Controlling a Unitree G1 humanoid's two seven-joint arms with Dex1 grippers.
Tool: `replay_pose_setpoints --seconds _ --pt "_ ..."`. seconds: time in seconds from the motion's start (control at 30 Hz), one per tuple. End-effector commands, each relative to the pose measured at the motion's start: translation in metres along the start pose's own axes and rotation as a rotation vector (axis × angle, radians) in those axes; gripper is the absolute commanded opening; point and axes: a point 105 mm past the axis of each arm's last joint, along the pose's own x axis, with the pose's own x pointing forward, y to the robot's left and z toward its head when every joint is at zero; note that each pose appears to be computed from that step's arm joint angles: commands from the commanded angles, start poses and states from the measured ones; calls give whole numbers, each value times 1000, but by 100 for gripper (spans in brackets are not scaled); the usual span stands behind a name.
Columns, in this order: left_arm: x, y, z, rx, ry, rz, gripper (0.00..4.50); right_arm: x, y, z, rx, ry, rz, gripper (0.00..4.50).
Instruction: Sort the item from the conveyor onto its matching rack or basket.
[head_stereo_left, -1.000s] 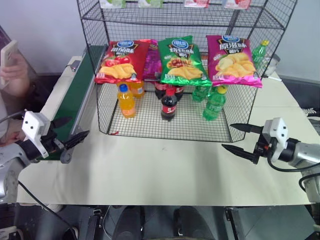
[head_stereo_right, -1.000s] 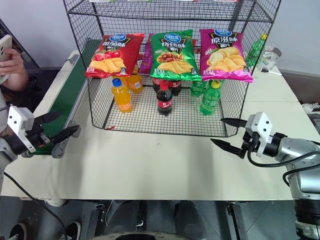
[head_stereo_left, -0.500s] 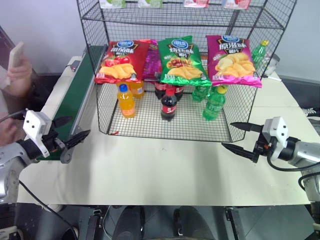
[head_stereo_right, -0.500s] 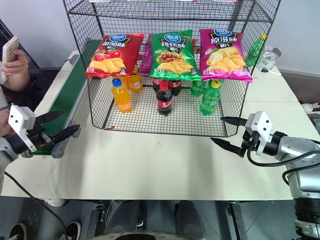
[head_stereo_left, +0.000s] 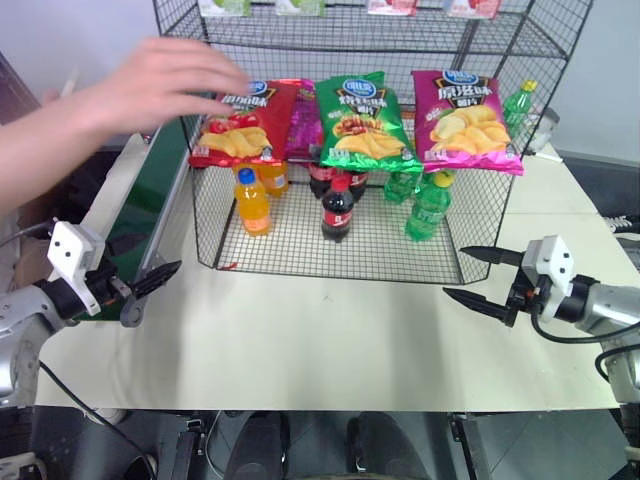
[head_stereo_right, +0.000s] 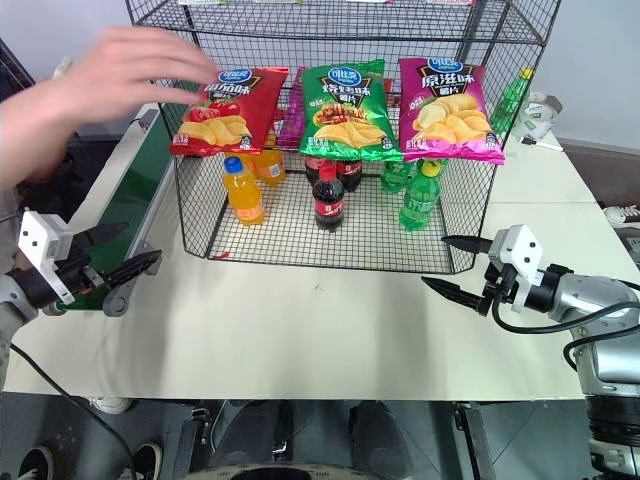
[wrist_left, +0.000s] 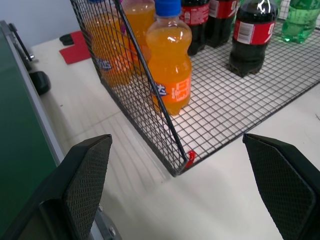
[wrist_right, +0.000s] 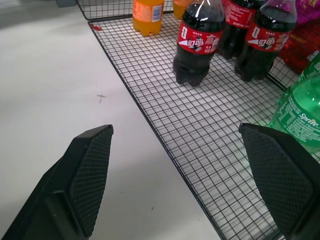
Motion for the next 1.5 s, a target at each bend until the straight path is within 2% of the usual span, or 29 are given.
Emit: replay_pose_setpoints --seconds 0.03,0.27,0.4,0.9,1.3,1.5 --pt "-4 0 9 17 -30 -9 450 -2 -4 8 -41 -7 -5 420" --pt "-6 -1 9 5 -46 -24 450 -2 -4 7 -41 -4 -3 420" --pt "-9 -8 7 -67 -47 -82 450 3 -5 9 -47 -1 12 420" --pt "-8 -5 4 -60 -52 -83 450 5 -6 8 -55 -2 11 420" --pt "-14 -4 6 -165 -94 -109 450 8 -5 10 -61 -9 17 420" --pt "-17 -5 6 -127 -98 -117 450 10 -4 9 -82 2 33 420"
